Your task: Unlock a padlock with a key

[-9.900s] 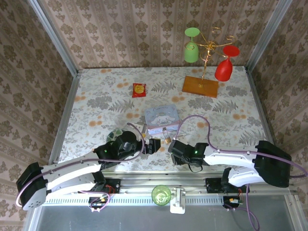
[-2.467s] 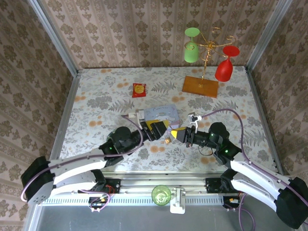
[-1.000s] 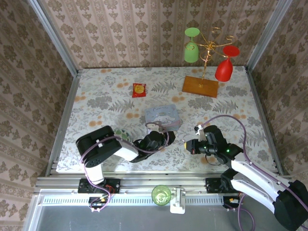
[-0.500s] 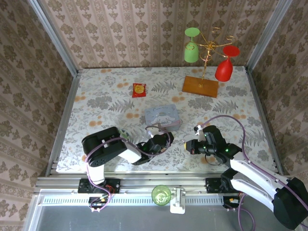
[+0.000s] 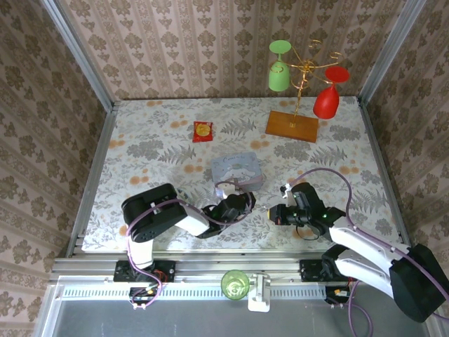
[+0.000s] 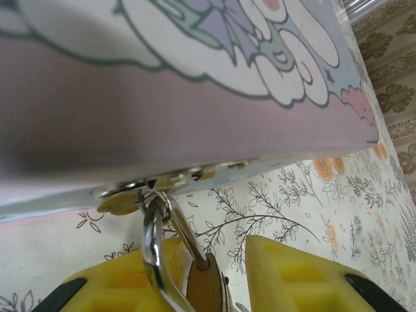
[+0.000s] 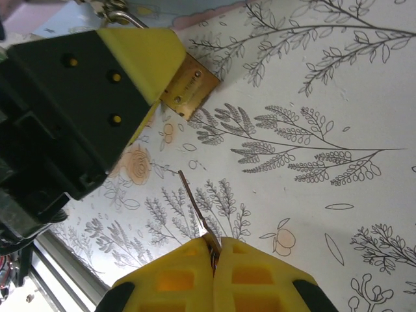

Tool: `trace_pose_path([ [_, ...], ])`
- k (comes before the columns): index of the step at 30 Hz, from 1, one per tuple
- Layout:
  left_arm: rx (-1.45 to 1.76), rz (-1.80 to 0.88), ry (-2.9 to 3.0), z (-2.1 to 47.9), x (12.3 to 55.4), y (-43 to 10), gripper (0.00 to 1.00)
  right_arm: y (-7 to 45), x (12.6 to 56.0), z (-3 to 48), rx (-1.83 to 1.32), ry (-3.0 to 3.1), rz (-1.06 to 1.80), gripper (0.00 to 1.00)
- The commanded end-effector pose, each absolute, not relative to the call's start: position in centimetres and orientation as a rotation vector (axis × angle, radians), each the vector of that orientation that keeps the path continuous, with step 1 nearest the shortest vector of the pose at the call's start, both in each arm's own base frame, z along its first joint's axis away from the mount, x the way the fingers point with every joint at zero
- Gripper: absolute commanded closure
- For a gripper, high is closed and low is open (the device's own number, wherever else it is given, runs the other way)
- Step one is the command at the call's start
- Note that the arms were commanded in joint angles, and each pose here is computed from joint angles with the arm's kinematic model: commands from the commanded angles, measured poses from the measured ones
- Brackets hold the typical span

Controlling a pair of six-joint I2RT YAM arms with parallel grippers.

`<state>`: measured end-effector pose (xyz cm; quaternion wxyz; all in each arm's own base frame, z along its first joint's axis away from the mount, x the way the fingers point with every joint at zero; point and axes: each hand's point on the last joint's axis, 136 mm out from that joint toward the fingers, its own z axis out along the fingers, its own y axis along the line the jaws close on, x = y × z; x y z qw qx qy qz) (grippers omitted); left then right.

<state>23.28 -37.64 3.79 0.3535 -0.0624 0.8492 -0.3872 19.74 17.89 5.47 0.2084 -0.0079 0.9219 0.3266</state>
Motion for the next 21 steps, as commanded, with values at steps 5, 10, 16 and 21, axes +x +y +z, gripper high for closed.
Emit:
trace_pose_path([
  [5, -0.082, -0.836, 2.404, -2.0, 21.8, -37.0, 0.70, 18.0, 20.3, 5.8, -0.007, 2.543, 0.918, 1.00],
  [10, -0.106, -0.813, 2.397, -1.9, 22.3, -35.3, 0.88, 17.6, 20.2, 6.1, 0.005, 2.532, 0.898, 1.00],
  [16, -0.157, -0.755, 2.375, -1.2, 22.3, -31.4, 0.90, 17.4, 20.0, 6.3, 0.002, 2.520, 0.897, 1.00],
  [21, -0.227, -0.704, 2.349, -0.7, 21.9, -27.6, 0.90, 17.7, 20.2, 6.3, -0.009, 2.520, 0.904, 1.00],
])
